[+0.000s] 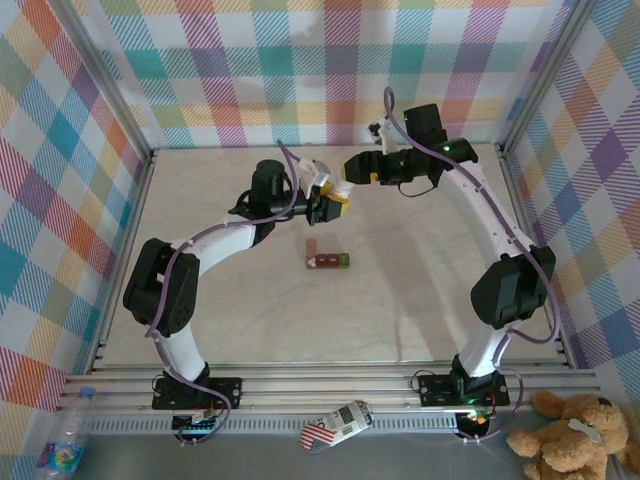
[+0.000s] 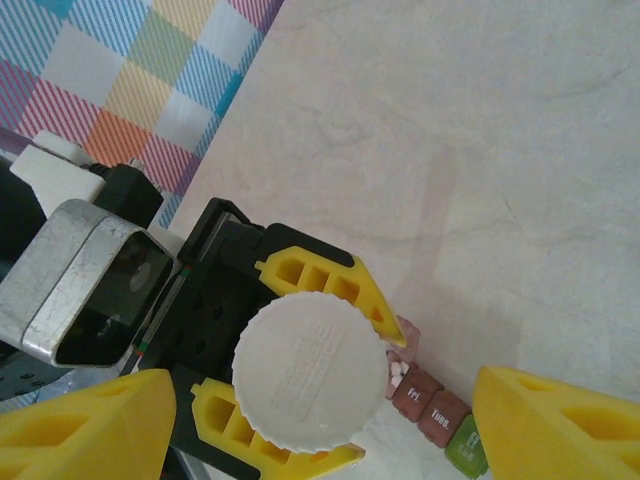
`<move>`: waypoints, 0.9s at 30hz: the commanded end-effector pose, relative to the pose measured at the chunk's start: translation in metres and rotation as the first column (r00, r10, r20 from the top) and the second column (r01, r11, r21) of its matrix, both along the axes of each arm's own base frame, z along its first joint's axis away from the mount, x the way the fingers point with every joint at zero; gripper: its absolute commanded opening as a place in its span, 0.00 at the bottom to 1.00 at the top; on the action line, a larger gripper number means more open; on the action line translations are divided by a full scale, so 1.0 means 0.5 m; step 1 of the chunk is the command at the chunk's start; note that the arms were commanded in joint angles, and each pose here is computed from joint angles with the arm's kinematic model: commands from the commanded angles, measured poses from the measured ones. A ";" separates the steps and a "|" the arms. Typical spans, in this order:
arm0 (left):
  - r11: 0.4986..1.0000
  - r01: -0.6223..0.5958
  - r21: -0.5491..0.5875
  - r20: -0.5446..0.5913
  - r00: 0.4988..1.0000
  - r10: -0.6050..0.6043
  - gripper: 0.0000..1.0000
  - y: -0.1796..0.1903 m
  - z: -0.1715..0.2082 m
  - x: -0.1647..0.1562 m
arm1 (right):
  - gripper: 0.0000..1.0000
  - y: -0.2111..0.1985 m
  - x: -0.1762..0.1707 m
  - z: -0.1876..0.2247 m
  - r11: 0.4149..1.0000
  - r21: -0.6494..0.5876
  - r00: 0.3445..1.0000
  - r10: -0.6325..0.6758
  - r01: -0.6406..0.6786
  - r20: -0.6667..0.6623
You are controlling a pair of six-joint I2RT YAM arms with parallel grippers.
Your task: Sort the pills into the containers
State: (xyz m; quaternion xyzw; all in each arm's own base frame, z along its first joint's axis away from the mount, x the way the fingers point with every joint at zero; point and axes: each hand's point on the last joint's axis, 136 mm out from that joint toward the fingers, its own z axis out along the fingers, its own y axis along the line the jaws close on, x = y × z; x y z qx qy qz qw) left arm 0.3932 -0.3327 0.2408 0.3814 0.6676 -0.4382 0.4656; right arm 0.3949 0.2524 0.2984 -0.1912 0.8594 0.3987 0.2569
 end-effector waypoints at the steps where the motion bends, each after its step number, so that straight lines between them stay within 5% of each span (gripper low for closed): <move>1: 0.999 0.032 -0.038 0.052 0.998 -0.030 0.00 0.001 0.062 -0.006 | 0.76 0.017 -0.017 0.015 0.998 0.034 0.998 0.061 -0.062 0.005; 18: 0.998 0.042 -0.039 0.049 0.998 -0.040 0.00 0.001 0.064 -0.012 | 0.67 0.035 -0.017 -0.015 0.996 0.044 0.996 0.081 -0.079 -0.040; 27: 0.998 0.042 -0.039 0.051 0.998 -0.040 0.00 0.001 0.065 -0.011 | 0.50 0.042 -0.023 -0.025 0.995 0.040 0.994 0.094 -0.092 -0.055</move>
